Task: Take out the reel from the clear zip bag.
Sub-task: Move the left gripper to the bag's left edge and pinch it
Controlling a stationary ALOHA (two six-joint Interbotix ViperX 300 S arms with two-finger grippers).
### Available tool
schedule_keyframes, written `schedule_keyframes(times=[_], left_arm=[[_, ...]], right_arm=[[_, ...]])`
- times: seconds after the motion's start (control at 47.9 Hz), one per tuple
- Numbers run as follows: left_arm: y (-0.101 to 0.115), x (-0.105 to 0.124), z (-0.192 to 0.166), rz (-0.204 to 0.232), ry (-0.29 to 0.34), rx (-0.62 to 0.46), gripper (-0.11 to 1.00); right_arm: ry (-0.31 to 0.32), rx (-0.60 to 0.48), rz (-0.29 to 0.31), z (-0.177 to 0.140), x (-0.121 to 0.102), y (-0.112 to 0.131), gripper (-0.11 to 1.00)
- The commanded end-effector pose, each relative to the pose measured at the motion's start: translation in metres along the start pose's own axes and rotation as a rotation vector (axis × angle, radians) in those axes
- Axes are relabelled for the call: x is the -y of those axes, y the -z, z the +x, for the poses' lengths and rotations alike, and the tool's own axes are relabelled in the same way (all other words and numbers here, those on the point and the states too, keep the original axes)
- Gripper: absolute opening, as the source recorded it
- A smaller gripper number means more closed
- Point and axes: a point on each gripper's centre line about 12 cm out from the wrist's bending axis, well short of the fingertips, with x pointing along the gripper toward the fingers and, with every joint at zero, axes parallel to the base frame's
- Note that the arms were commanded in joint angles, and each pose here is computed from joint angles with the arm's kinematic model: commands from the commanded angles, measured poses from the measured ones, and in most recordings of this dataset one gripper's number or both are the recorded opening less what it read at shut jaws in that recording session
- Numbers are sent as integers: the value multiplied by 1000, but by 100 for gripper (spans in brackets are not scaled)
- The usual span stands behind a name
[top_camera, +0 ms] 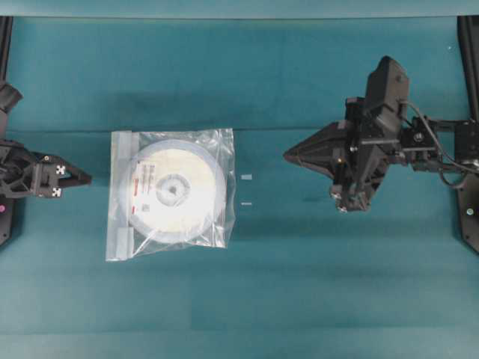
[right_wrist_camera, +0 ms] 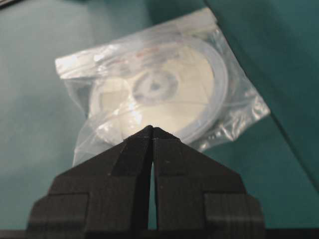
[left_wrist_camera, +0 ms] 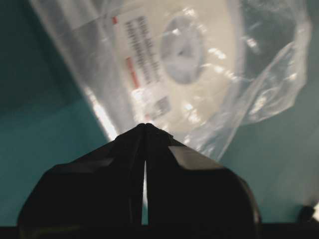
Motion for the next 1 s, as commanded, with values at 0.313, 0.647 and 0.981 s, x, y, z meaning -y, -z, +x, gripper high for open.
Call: schedule_keyframes(times=[0.313,0.647,0.981], left_arm=[[13,-32,14,-28,-76,-24,73],[15,-39,29,-79,-55,-8,92],[11,-31,56,-80,-44,-5,93]], right_arm=[[-2,22,39,1,-1,-6,1],[-2,22,40,1,-1,-6,1],[0,21,41,1,0,-6,1]])
